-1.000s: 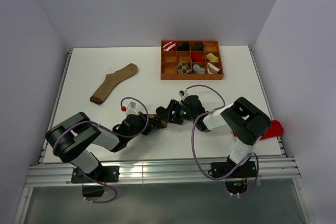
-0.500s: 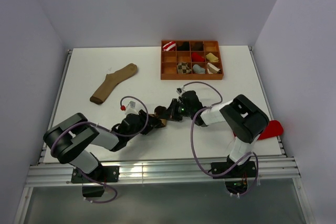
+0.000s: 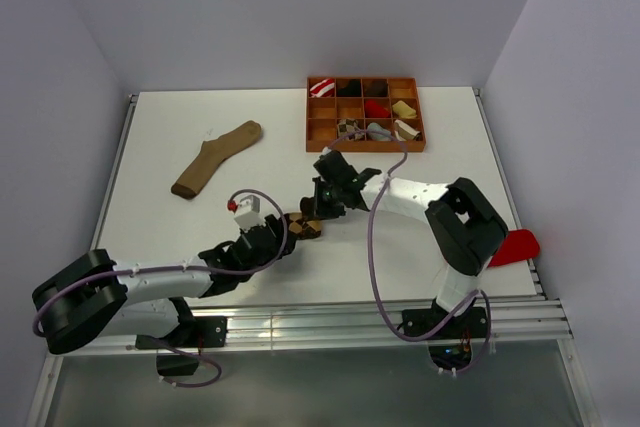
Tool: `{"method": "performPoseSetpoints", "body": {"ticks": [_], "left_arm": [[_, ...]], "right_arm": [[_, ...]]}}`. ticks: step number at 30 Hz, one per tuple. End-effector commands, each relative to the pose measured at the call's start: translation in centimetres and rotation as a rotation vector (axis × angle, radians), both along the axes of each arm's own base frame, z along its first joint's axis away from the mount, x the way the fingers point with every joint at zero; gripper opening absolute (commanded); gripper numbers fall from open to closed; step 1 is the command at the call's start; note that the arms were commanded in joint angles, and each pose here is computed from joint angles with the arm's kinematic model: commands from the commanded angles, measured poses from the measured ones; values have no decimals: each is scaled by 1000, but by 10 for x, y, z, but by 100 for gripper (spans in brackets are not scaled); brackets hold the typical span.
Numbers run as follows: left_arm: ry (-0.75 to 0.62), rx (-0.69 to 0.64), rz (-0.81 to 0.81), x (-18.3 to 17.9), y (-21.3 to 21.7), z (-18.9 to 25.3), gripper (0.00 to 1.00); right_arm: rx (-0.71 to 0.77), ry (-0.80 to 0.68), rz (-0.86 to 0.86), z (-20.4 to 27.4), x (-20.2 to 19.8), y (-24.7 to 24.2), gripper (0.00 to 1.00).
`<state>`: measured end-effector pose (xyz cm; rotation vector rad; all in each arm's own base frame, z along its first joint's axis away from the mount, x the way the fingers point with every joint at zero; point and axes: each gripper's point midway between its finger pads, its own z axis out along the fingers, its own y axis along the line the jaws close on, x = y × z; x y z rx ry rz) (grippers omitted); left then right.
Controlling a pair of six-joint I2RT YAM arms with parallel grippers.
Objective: Roll the socks
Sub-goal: Roll the sock at the center of the board.
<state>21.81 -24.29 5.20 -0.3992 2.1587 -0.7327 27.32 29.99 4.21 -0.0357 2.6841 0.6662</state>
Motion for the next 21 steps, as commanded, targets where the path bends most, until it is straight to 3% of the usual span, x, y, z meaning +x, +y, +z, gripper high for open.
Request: {"method": "performPoseSetpoints", "body": {"ticks": [1,11,21], "left_arm": [[-114,107,10,7,0,19,55],[-144,194,5,20,-38,20,66],[-152,268,-16,35,-66,10,62]], "right_arm": [[-262,73,27,-19,-21,-25,0],[-361,125,36,-25,-27,-18,0],[-363,151,35,-28,-31,-17,6]]}}
